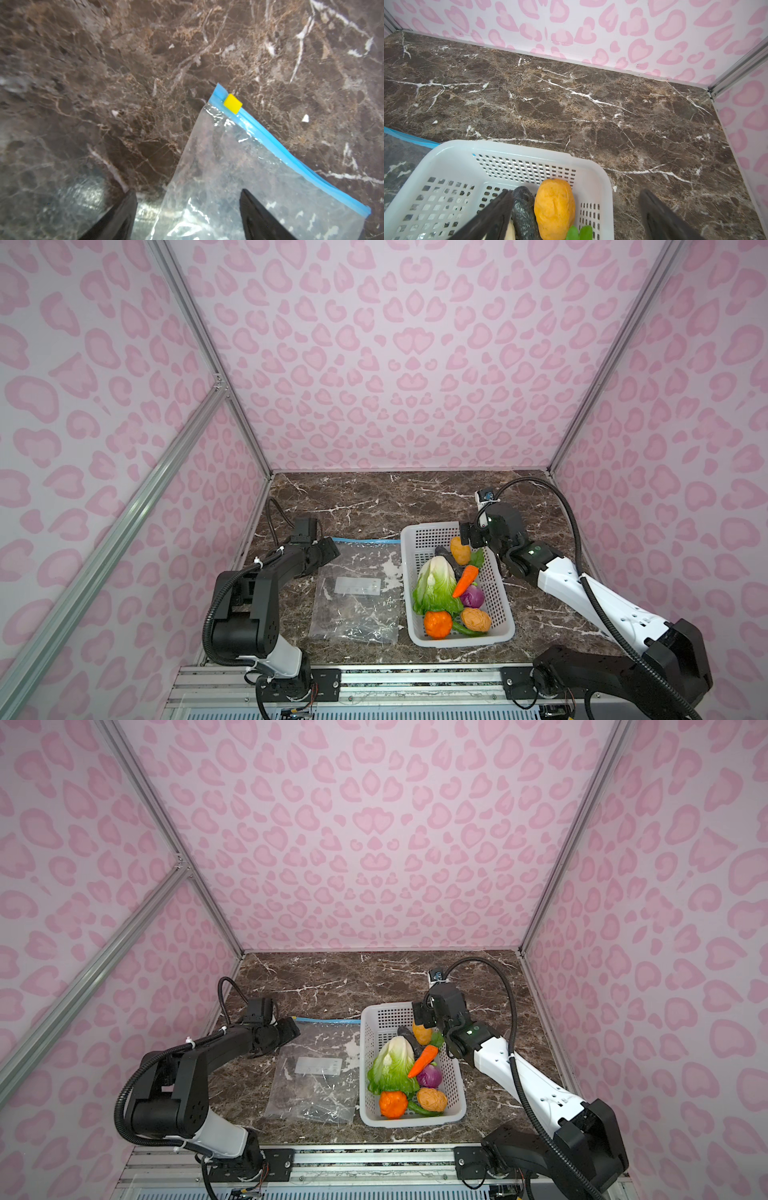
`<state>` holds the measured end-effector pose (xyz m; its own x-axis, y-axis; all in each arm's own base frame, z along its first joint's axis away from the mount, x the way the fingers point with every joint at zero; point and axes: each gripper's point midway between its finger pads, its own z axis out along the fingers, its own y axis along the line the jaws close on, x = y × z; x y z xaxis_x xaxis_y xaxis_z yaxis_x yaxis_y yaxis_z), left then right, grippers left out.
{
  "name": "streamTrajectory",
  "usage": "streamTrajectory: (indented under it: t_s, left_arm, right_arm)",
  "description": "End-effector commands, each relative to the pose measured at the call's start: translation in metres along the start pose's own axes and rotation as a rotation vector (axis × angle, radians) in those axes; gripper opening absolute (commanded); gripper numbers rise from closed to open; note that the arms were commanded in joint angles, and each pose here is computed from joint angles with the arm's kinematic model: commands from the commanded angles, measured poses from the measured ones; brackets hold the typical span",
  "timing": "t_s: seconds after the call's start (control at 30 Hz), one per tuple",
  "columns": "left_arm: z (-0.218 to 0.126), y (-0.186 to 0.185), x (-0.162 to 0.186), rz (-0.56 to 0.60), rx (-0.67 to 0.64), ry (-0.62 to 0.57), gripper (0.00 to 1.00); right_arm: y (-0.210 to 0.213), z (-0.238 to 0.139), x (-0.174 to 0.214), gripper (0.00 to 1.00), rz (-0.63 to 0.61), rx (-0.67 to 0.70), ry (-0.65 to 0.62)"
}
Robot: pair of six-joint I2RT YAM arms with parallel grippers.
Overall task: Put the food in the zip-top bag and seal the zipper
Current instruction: 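Lift the bag corner with the left gripper while the right gripper moves over the basket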
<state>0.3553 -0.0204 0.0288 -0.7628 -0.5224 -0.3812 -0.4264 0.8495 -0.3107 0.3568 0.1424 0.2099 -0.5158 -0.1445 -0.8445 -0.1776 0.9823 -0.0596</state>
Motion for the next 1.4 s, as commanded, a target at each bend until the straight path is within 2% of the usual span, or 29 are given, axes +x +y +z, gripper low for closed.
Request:
streamTrajectory:
  t_s: [0.0,0.13,0.23,0.27,0.3,0.47,0.67,0.8,0.93,1.17,1.37]
  left_arm:
    - [0.005,-0.001,0.003,0.0,0.002,0.03,0.71]
    - [0.008,-0.001,0.004,0.008,0.0,0.042,0.47]
    - [0.008,-0.003,0.005,0.014,0.011,0.048,0.19]
    - [0.007,-0.004,0.005,0.016,0.012,0.046,0.07]
    - [0.006,-0.004,0.004,0.017,0.01,0.043,0.03]
    - [-0.016,-0.008,-0.017,0.045,-0.001,-0.034,0.03]
    - [-0.077,-0.032,-0.067,0.109,0.024,-0.209,0.03]
    - [-0.122,-0.062,-0.096,0.119,0.115,-0.323,0.03]
    - [-0.167,-0.106,-0.115,0.16,0.233,-0.429,0.03]
    - [-0.241,-0.199,-0.106,0.37,0.408,-0.584,0.03]
    - [-0.274,-0.26,-0.059,0.593,0.557,-0.602,0.03]
  right_arm:
    - [-0.003,-0.002,0.0,0.96,-0.021,0.027,0.001]
    - [0.0,-0.003,0.002,0.95,-0.034,0.023,0.009]
    - [0.004,-0.005,0.0,0.94,-0.037,0.008,0.005]
    - [0.006,-0.006,-0.002,0.94,-0.037,0.005,0.003]
    - [0.007,-0.007,-0.003,0.94,-0.039,0.002,0.0]
    - [0.018,-0.013,-0.012,0.94,-0.043,-0.026,-0.018]
    - [0.035,-0.018,-0.024,0.92,-0.017,-0.088,-0.061]
    - [0.052,-0.018,-0.03,0.9,0.042,-0.166,-0.079]
    - [0.065,-0.018,-0.036,0.88,0.106,-0.232,-0.084]
    - [0.065,-0.022,-0.043,0.87,0.165,-0.238,-0.081]
    - [0.048,-0.028,-0.039,0.86,0.247,-0.211,-0.099]
